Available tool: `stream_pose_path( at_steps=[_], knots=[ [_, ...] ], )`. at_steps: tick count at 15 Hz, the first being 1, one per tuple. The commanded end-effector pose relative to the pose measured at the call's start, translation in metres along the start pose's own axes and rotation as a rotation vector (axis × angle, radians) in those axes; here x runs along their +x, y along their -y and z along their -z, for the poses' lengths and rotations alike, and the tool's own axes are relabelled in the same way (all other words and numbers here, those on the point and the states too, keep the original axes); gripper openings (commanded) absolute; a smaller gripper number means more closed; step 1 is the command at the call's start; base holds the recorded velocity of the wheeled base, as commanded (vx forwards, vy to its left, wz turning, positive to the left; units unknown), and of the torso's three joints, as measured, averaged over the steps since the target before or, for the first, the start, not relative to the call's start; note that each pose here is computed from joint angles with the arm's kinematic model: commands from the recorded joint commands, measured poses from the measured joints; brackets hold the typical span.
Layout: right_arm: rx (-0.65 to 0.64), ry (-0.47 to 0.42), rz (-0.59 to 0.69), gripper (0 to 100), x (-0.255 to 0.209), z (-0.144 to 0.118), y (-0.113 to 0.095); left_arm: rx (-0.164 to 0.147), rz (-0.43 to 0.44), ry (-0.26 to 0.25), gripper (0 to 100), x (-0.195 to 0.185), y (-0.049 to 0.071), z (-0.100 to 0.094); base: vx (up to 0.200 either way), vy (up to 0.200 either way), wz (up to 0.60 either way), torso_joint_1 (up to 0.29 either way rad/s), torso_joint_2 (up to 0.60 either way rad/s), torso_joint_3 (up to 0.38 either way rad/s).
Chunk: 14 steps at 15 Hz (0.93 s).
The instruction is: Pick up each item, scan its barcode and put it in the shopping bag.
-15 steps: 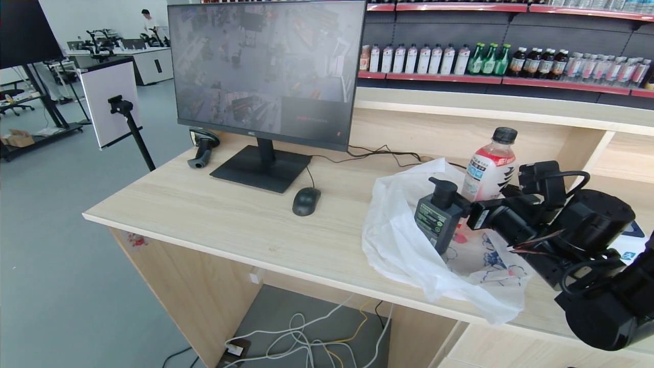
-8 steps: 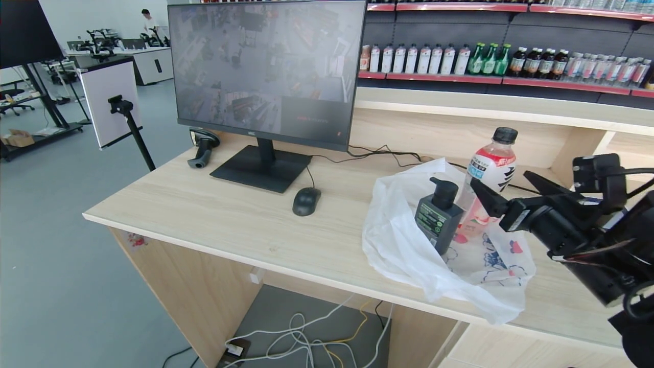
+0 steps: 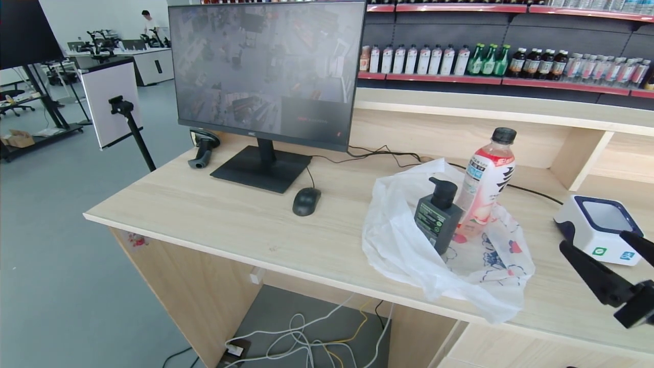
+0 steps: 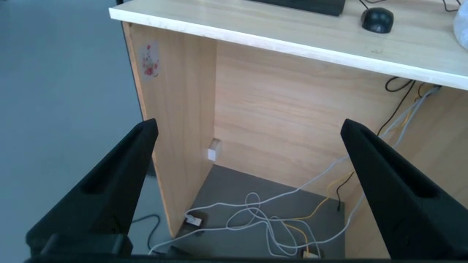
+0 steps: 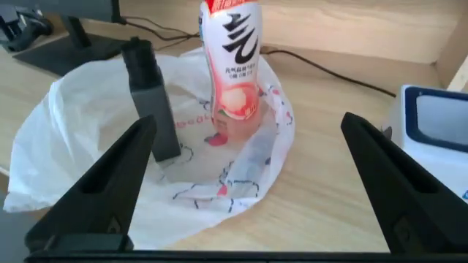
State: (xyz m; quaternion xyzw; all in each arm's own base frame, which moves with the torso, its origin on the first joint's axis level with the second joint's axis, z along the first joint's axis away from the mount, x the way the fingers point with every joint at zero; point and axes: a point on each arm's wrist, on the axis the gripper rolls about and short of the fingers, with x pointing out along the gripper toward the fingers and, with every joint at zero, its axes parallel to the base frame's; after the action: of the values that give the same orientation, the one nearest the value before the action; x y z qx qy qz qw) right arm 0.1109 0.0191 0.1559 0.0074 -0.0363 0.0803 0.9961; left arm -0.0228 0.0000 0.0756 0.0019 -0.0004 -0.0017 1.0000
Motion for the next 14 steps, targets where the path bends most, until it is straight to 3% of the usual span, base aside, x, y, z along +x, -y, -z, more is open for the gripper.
stream_pose_path(
  at_steps=[1,6,9,12,13,14],
  knots=[
    [0.013,-0.017,-0.026,100,-0.064,0.008,0.000,0.001,0.000,0.001,100,0.000,0.000,0.000,0.000,0.000,0.00,0.000,0.00,0.000],
    [-0.035,-0.122,-0.051,100,-0.134,0.063,0.003,-0.002,0.000,-0.001,100,0.000,0.000,0.000,0.000,0.000,0.00,0.000,0.00,0.000],
    [-0.044,-0.137,-0.059,100,-0.133,0.063,0.003,-0.001,0.000,-0.001,100,0.000,0.000,0.000,0.000,0.000,0.00,0.000,0.00,0.000],
    [-0.069,-0.118,-0.357,100,-0.135,0.063,-0.004,-0.001,0.000,-0.001,100,0.000,0.000,0.000,0.000,0.000,0.00,0.000,0.00,0.000],
    [-0.008,-0.146,-0.332,100,-0.133,0.062,-0.004,-0.001,0.000,-0.001,100,0.000,0.000,0.000,0.000,0.000,0.00,0.000,0.00,0.000],
    [0.053,-0.179,-0.201,100,-0.130,0.062,-0.004,-0.001,0.000,-0.001,100,0.000,0.000,0.000,0.000,0.000,0.00,0.000,0.00,0.000]
  ],
)
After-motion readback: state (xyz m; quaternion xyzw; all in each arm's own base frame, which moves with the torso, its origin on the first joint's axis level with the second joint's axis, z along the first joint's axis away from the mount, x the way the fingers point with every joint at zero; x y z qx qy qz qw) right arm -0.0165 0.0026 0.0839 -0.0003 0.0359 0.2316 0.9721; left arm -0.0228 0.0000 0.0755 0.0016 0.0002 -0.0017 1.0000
